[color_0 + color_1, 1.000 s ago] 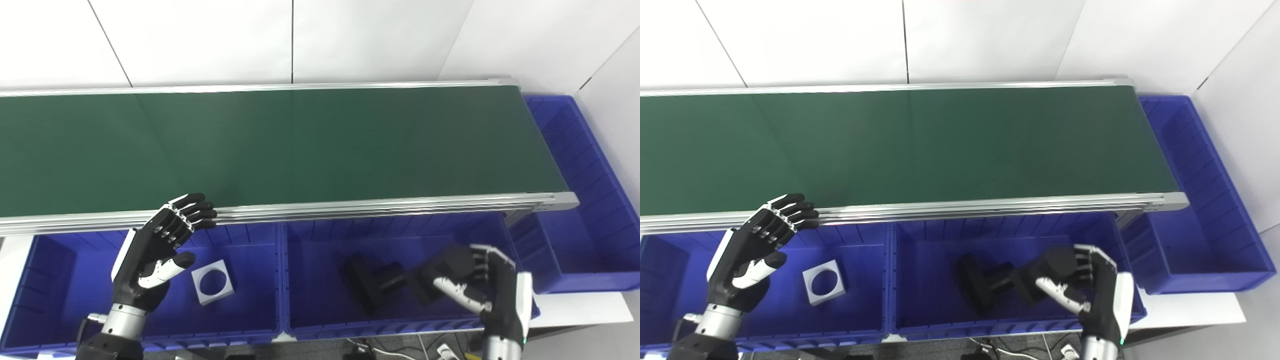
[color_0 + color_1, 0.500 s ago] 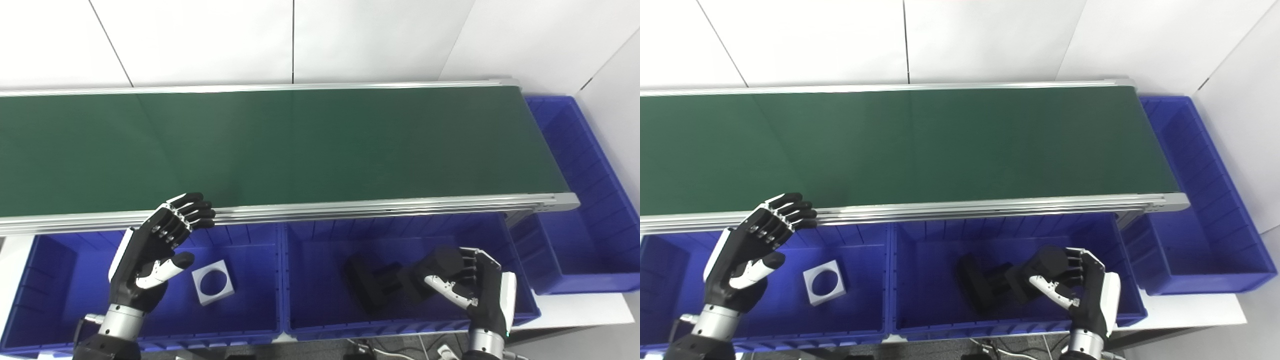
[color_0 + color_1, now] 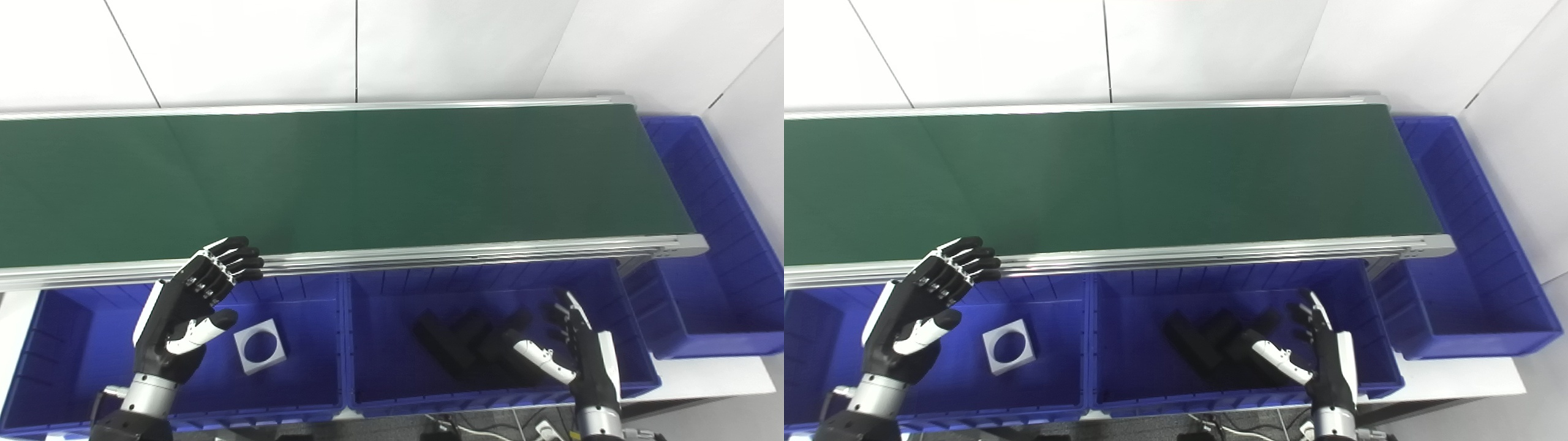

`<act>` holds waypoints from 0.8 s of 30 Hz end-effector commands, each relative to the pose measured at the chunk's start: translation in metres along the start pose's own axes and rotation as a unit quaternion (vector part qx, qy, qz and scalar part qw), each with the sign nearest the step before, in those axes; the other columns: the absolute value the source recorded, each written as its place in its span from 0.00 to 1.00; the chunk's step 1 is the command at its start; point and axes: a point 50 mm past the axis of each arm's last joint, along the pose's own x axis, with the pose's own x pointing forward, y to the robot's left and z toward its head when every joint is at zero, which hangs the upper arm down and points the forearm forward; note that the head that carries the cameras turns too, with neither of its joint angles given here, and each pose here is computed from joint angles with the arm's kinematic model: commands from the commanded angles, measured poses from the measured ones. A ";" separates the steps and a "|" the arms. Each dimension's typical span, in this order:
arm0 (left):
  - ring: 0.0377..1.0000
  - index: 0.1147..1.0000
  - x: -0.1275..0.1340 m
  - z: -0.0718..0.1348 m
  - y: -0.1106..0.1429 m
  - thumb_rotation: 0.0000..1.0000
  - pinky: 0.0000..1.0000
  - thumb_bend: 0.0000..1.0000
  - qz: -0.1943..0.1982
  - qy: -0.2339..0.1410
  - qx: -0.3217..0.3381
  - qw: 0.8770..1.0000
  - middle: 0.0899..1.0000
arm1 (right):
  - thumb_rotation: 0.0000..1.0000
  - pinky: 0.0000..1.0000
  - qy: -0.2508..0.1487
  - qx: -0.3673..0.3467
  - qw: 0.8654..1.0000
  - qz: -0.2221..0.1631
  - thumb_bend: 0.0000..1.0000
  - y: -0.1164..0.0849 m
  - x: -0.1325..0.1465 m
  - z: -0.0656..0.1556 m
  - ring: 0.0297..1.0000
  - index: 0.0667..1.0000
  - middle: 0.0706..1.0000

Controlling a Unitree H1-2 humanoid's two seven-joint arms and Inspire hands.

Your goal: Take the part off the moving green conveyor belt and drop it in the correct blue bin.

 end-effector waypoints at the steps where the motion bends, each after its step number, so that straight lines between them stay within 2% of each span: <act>1: 0.70 0.71 0.003 0.010 0.000 0.42 0.67 0.98 -0.011 -0.024 0.012 1.000 0.70 | 0.58 0.94 -0.016 -0.008 1.000 0.005 1.00 -0.006 -0.001 0.011 1.00 1.00 1.00; 6: 0.70 0.71 0.004 0.009 -0.001 0.42 0.68 0.97 -0.012 -0.023 0.012 1.000 0.70 | 0.59 0.95 -0.053 -0.004 0.999 0.007 1.00 -0.009 -0.004 0.027 1.00 1.00 1.00; 9: 0.70 0.71 0.004 0.007 -0.002 0.43 0.68 0.97 -0.013 -0.022 0.015 1.000 0.71 | 0.57 0.95 -0.092 0.007 0.996 0.013 1.00 -0.006 -0.008 0.050 1.00 1.00 1.00; 11: 0.70 0.71 0.004 0.006 -0.003 0.44 0.68 0.97 -0.013 -0.022 0.017 1.000 0.71 | 0.59 0.91 -0.123 0.006 0.992 0.019 0.99 -0.002 -0.011 0.070 0.98 1.00 1.00; 19: 0.71 0.72 0.003 0.001 -0.011 0.43 0.69 0.96 -0.015 -0.023 0.013 1.000 0.72 | 0.68 0.83 -0.215 0.014 0.974 0.073 0.88 0.026 -0.024 0.140 0.90 0.98 0.92; 24: 0.72 0.72 0.001 -0.003 -0.019 0.43 0.69 0.96 -0.013 -0.023 0.016 1.000 0.72 | 0.71 0.81 -0.255 0.022 0.960 0.110 0.85 0.045 -0.024 0.161 0.87 0.95 0.90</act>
